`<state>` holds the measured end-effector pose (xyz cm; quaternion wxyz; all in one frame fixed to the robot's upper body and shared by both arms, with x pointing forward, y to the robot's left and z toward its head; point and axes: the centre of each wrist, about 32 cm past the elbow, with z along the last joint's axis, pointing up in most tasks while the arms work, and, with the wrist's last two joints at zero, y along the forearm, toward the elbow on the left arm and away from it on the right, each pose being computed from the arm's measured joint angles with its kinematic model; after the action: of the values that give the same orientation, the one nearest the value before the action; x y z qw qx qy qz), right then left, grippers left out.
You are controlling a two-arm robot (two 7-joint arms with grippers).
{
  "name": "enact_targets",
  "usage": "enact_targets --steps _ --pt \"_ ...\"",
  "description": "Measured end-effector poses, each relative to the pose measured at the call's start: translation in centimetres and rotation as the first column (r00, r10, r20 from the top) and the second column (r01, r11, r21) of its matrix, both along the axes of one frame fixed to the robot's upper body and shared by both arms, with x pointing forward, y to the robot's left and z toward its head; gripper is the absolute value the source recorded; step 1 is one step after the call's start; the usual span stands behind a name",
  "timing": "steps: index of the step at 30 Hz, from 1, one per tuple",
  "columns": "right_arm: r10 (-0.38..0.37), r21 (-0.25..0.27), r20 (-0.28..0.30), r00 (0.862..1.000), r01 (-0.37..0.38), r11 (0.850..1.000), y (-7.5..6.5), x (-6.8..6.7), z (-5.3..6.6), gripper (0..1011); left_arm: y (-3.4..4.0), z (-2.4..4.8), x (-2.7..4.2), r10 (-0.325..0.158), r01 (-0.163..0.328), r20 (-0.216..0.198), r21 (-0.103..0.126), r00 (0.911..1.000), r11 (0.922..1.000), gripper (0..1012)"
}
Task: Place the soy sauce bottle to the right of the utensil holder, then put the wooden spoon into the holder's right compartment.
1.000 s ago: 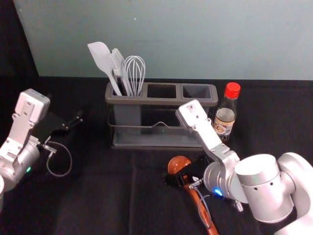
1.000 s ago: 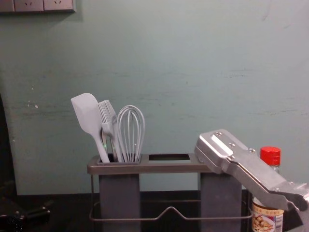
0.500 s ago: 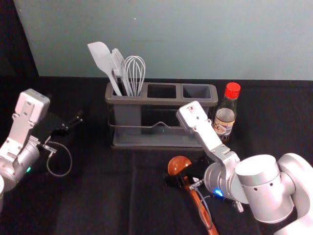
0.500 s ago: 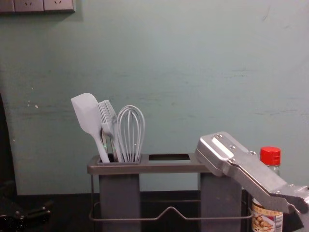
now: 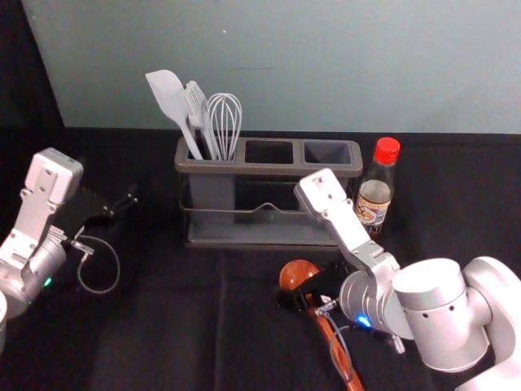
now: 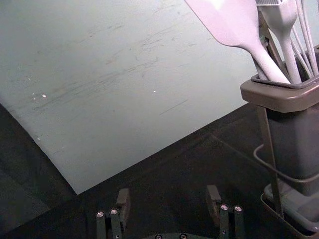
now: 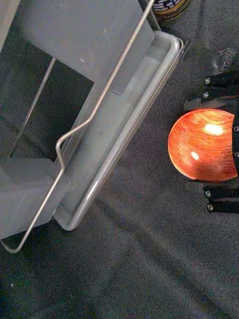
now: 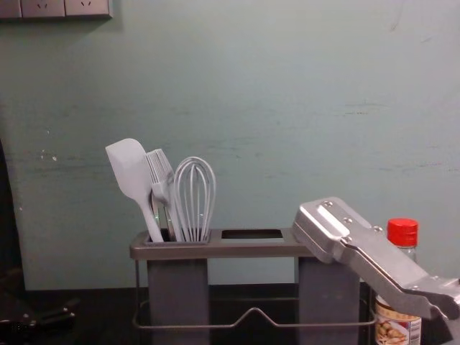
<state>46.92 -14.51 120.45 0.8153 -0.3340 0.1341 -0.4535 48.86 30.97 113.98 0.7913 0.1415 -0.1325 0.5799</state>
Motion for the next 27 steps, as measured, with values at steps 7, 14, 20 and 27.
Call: enact_targets --steps 7,14,20,27 --pt "0.007 0.0 0.011 1.0 -0.007 1.0 -0.2 -0.2 0.6 837 0.0 0.0 0.0 0.0 0.0 0.0 0.0 1.0 1.0 1005" --pt "0.039 0.001 0.046 0.998 -0.04 0.999 -0.9 -0.9 2.0 837 0.0 0.0 0.0 0.0 0.0 0.0 0.0 1.0 1.0 1005" --pt "0.098 -0.009 0.06 0.993 -0.098 0.995 -2.2 -1.6 3.1 837 0.0 0.0 0.0 0.0 0.0 0.0 0.0 1.0 1.0 1005" --pt "0.212 -0.029 0.046 0.976 -0.211 0.977 -4.4 -1.9 3.8 837 0.0 0.0 0.0 0.0 0.0 0.0 0.0 1.0 1.0 1005"
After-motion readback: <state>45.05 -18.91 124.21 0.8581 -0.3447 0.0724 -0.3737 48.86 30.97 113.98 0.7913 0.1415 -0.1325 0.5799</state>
